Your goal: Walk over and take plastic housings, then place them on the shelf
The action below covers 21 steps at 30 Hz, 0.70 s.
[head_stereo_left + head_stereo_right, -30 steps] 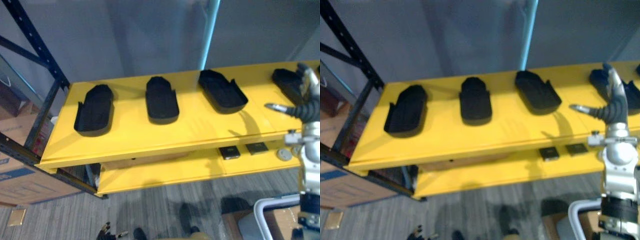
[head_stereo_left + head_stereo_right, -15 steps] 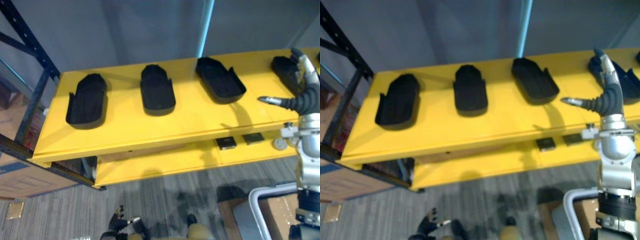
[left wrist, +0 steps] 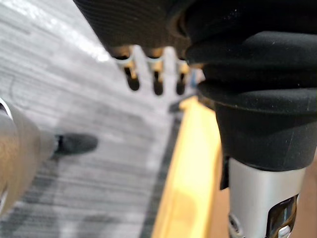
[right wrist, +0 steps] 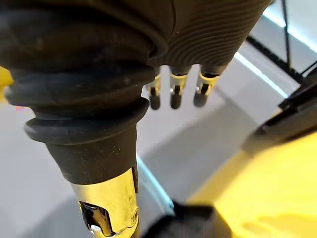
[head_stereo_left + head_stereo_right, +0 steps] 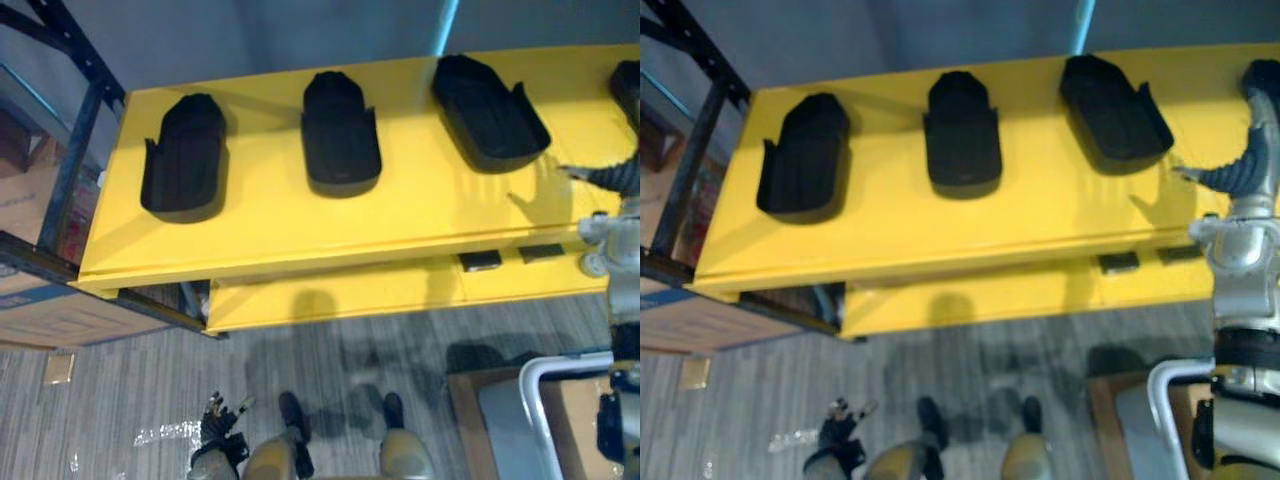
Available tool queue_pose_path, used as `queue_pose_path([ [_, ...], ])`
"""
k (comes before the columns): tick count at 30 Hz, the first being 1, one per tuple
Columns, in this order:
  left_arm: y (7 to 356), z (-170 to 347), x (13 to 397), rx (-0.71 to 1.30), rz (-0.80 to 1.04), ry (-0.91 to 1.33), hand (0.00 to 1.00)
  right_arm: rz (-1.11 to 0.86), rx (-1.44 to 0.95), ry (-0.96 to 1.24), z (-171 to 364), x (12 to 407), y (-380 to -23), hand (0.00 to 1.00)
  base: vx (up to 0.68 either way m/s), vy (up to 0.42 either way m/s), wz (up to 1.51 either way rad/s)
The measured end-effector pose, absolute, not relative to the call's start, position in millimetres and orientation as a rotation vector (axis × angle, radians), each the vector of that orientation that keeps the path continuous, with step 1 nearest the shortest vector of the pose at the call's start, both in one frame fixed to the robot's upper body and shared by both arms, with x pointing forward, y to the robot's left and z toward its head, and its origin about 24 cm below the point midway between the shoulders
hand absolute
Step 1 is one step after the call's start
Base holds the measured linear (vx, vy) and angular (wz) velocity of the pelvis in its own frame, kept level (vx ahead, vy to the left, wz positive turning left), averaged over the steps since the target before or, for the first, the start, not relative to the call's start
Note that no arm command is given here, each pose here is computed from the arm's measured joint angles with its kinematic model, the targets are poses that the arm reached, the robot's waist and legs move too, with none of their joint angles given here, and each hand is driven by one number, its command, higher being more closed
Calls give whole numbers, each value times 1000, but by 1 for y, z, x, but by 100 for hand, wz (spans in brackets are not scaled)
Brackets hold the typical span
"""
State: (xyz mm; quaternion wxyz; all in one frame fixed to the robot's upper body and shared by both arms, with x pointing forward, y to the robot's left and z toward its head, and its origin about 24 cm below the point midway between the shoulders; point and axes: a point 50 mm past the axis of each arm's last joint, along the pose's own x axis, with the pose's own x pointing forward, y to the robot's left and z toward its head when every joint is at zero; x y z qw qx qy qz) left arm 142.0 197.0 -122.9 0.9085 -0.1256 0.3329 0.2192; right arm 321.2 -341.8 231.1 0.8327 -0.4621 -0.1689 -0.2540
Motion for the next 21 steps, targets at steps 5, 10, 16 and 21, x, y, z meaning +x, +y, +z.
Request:
queue_pose_path([
  [5,193,-122,145,-246,417,687,0,-423,-1073,-331,234,332,-334,0,-20,7,4],
  [10,189,-119,152,-246,391,676,0,-302,-1139,-283,229,335,-328,0,20,2,0],
  [16,189,-118,153,-246,396,674,0,-230,-1219,-220,239,337,-333,0,5,0,0],
  [21,189,-118,153,-247,396,672,0,-204,-1242,-165,239,338,-338,0,0,0,0],
])
